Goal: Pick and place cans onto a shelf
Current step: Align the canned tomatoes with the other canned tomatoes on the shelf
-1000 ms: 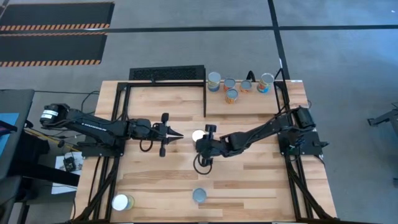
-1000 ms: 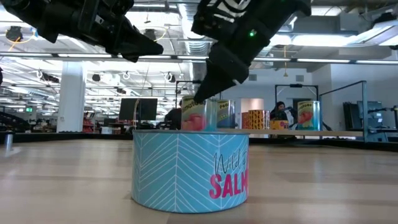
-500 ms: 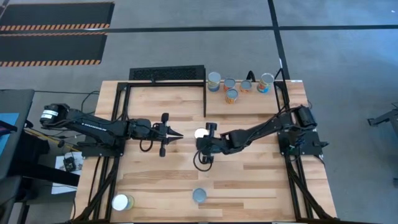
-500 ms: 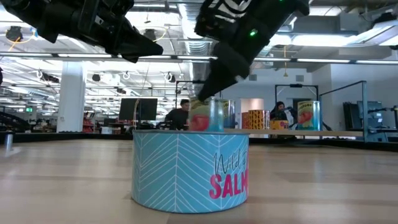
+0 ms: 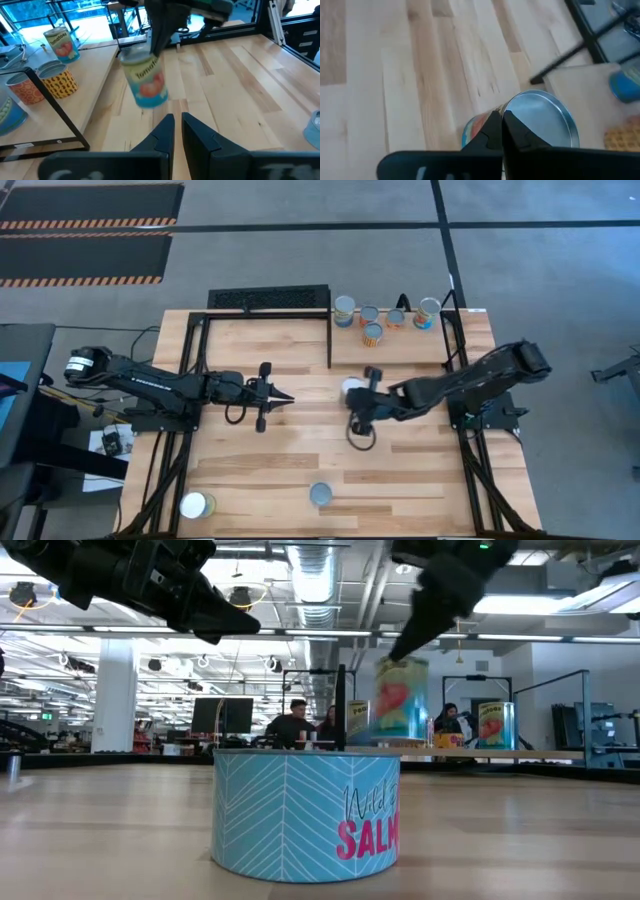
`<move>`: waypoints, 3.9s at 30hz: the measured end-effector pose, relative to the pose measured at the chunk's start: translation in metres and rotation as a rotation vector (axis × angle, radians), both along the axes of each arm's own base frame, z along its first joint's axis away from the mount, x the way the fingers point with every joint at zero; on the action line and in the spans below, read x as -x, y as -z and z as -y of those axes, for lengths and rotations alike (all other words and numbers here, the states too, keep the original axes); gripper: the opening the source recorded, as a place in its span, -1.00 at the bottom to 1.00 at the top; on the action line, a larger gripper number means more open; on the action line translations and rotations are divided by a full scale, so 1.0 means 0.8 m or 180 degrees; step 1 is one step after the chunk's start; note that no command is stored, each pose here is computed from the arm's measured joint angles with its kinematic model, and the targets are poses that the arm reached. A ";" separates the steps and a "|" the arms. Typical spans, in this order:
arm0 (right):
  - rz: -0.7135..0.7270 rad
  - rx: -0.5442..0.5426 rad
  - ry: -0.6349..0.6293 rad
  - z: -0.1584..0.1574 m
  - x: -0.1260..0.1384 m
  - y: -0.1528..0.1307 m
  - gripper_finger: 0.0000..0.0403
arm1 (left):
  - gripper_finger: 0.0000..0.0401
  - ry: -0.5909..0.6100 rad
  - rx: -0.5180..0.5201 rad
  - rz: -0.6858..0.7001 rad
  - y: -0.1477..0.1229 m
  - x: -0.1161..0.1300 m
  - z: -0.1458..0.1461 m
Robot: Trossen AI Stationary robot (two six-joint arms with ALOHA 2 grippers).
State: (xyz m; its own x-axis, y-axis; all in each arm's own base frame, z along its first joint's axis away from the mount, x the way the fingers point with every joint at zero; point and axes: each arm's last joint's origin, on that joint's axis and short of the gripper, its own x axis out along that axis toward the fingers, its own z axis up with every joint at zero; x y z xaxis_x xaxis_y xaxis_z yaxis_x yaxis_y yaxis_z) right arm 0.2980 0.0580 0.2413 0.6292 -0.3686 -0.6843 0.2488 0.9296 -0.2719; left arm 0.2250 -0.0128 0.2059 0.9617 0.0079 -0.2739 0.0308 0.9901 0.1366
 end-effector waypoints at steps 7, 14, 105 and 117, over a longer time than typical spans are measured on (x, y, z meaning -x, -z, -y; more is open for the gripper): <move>0.0168 -0.0094 0.0232 0.005 0.060 -0.020 -0.98 | -0.88 0.0000 0.0000 0.0000 0.000 0.000 0.000; 0.0146 -0.0072 0.0335 0.015 0.099 -0.043 -0.97 | -0.88 0.0001 0.0002 0.0008 0.000 0.000 0.000; -0.0287 -0.0231 0.2764 0.250 0.203 0.001 -0.91 | -0.88 -0.0006 0.0014 -0.0020 0.001 0.000 0.000; -0.0291 -0.0250 0.2753 0.249 0.204 0.001 -0.54 | -0.88 -0.0008 0.0014 -0.0019 0.001 0.000 0.000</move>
State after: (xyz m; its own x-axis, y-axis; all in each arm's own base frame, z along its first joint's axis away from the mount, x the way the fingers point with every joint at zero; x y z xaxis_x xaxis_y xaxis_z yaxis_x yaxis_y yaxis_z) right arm 0.1348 -0.1409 0.2406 0.0920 -0.6412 -0.7618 0.8561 0.4416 -0.2684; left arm 0.2249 -0.0127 0.2054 0.9600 0.0090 -0.2798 0.0292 0.9908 0.1320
